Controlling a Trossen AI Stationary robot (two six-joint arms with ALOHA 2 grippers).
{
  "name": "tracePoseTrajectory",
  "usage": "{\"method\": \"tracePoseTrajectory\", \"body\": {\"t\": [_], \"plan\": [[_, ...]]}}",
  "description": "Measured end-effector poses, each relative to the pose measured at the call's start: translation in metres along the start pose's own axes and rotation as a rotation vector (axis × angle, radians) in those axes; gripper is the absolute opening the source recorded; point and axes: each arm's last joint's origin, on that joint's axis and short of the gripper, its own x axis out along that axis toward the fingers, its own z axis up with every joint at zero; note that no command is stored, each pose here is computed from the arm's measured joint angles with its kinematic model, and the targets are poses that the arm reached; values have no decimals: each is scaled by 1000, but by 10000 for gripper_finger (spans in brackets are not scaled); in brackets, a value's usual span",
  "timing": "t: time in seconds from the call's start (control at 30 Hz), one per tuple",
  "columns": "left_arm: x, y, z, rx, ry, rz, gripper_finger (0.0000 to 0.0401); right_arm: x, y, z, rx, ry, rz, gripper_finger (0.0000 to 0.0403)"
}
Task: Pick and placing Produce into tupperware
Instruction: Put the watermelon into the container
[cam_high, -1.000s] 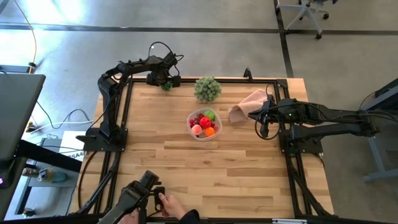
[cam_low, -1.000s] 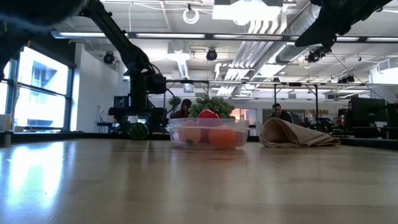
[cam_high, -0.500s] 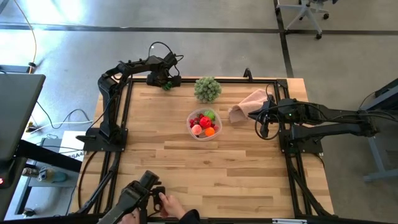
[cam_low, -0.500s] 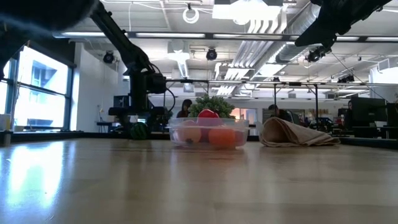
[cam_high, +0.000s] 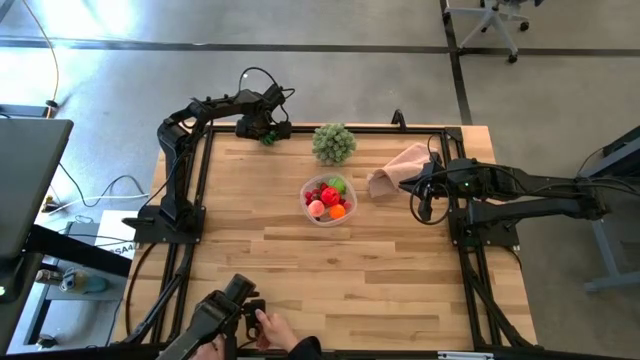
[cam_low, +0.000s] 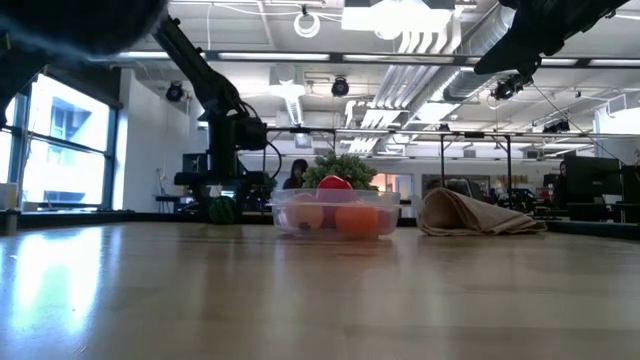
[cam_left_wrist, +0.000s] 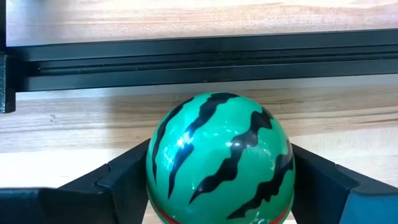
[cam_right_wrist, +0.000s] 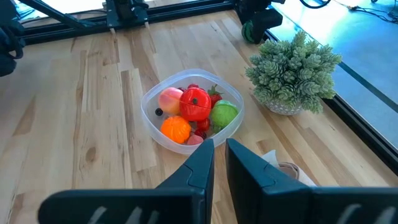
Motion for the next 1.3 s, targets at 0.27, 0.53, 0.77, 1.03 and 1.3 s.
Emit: {"method": "tracePoseTrajectory", "body": {"t": [0.27, 0.53, 0.77, 1.03, 1.3], "plan": [[0, 0, 0, 5, 1, 2, 287, 0, 0, 0, 0, 0, 0, 30], [0, 1, -1, 8, 4, 7, 295, 0, 0, 0, 0, 0, 0, 30], [0, 1, -1, 0, 5, 7, 282, 0, 0, 0, 0, 0, 0, 30], [0, 2, -3, 0, 37, 12, 301, 0, 0, 0, 0, 0, 0, 30], [-1, 0, -10, 0, 126, -32, 279, 0, 0, 0, 0, 0, 0, 30]]}}
